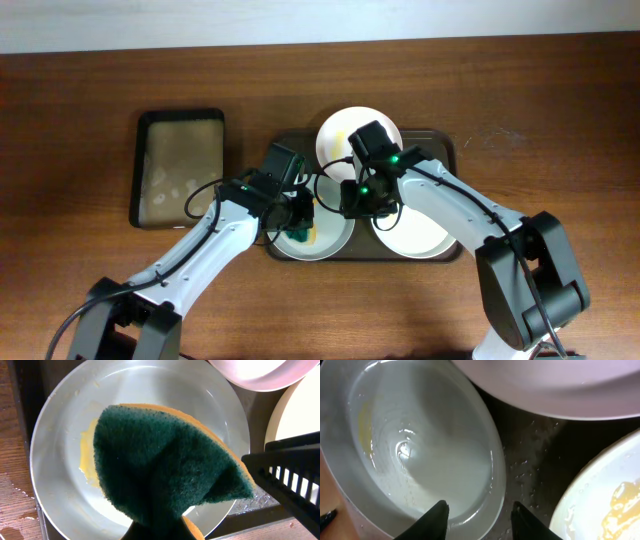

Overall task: Clean dirty plates on tray and stack at the side
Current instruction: 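Scrub the white plate with the sponge while the right gripper holds it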

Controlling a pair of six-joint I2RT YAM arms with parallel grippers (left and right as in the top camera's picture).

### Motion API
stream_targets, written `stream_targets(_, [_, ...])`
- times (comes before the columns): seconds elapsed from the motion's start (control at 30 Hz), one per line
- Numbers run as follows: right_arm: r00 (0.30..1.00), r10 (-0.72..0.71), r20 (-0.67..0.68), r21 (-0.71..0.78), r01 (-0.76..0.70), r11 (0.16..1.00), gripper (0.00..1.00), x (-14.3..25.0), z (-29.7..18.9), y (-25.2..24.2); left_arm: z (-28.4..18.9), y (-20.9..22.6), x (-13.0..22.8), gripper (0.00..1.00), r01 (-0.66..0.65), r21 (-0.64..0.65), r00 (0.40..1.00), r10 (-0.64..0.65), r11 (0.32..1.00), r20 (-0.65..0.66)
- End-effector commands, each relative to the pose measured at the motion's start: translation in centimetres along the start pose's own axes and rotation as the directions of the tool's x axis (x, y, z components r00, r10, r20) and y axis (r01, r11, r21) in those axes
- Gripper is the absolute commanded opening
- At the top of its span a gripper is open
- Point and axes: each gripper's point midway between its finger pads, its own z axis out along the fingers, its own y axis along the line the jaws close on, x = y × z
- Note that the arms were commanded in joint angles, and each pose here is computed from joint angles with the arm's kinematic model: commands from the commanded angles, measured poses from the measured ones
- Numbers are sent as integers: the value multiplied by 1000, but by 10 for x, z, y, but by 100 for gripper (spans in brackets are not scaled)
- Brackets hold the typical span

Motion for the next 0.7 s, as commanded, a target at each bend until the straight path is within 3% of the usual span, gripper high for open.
stream_targets(0.0, [1000,20,-16,31,-20,999,41,9,16,-12,1,0,0,0,6,-3,1000,-6,1000,1])
stream_targets(0.3, [1000,14,-7,8,-14,1000,37,17,31,-17,1,12,-7,0,55,-74,998,-52,996,44])
stream_targets(0.5, [1000,15,-3,15,-15,1000,17,16,31,-18,21,21,-6,0,134,-111,991,-130,985,34])
stream_targets(0.67, [1000,15,-1,18,-15,1000,16,16,31,-19,49,12,2,0,156,-57,987,-158,986,-35])
